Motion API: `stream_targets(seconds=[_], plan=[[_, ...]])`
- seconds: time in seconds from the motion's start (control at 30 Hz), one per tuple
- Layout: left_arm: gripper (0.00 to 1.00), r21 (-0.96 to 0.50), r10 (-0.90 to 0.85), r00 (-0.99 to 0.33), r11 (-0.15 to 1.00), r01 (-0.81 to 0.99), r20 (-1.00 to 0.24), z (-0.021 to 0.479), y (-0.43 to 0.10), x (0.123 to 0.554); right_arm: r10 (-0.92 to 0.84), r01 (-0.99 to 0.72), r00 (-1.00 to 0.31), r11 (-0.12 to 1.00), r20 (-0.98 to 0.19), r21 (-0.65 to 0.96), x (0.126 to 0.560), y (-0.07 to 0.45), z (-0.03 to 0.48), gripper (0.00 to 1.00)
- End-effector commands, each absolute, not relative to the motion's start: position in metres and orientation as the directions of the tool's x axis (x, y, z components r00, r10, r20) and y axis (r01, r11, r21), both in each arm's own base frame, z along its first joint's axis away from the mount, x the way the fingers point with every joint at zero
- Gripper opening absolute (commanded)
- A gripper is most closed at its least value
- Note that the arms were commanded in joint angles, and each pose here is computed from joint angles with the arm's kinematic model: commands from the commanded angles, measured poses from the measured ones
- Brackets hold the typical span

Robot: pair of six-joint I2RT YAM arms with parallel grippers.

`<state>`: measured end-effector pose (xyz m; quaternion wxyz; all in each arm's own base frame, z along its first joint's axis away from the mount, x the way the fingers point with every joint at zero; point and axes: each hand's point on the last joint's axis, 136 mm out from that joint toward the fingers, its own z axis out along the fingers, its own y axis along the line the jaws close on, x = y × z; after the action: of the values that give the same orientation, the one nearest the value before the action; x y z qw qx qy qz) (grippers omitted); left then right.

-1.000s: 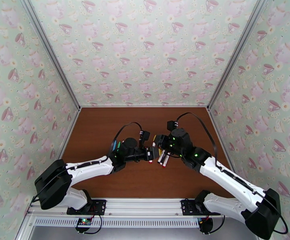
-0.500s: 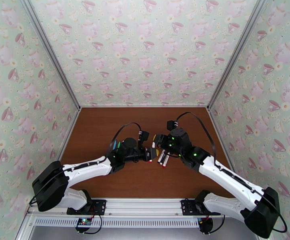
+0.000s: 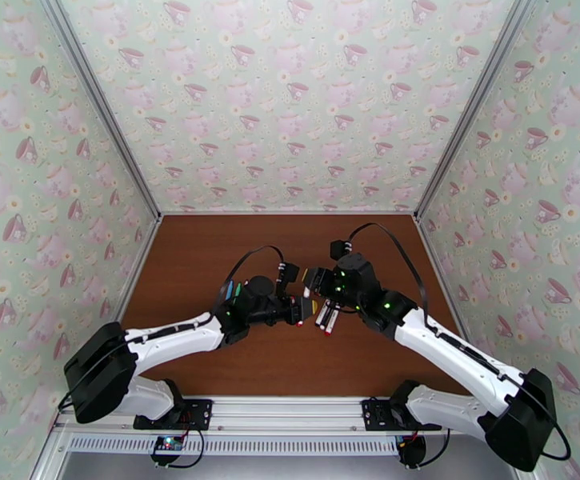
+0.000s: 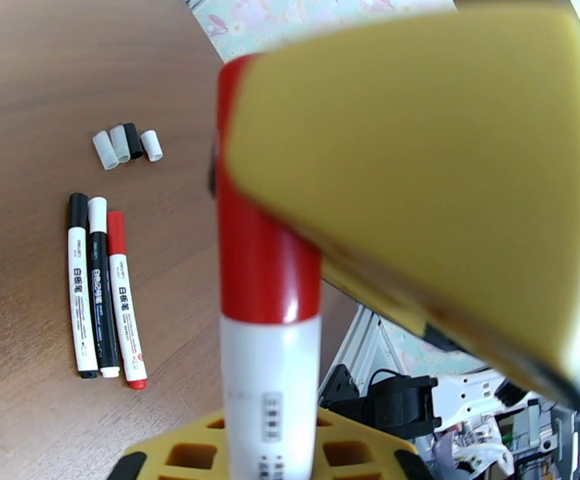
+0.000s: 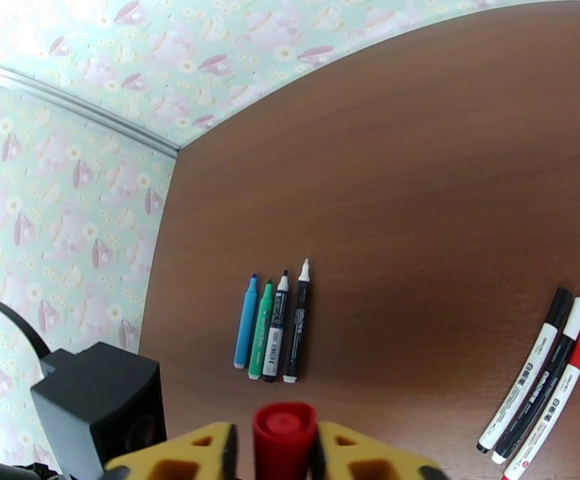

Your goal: Open the pen caps

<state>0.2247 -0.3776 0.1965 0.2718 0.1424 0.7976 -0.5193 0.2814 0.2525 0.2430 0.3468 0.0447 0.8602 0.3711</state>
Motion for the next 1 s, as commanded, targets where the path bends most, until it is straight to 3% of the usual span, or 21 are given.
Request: stream_targets(seconds=[0.0, 0.17, 0.57, 0.97], plan=[[0.06, -0.737, 0.017, -0.795, 0.363, 0.57, -0.607, 0.198, -0.379, 0.204, 0.284, -0.26, -0.768, 0.681, -0.573, 0.685, 0.275, 0.267, 0.263, 0.4], [0.06, -0.734, 0.023, -0.79, 0.354, 0.579, -0.612, 0.201, -0.378, 0.201, 0.265, -0.276, -0.782, 0.664, -0.564, 0.695, 0.272, 0.272, 0.264, 0.38], [0.04, -0.723, 0.055, -0.781, 0.34, 0.601, -0.623, 0.203, -0.382, 0.198, 0.269, -0.286, -0.782, 0.648, -0.563, 0.706, 0.275, 0.263, 0.272, 0.11], [0.04, -0.778, 0.143, -0.784, 0.104, 0.619, -0.604, 0.234, -0.388, 0.161, 0.311, -0.486, -0.673, 0.498, -0.671, 0.718, 0.282, 0.235, 0.346, 0.06]])
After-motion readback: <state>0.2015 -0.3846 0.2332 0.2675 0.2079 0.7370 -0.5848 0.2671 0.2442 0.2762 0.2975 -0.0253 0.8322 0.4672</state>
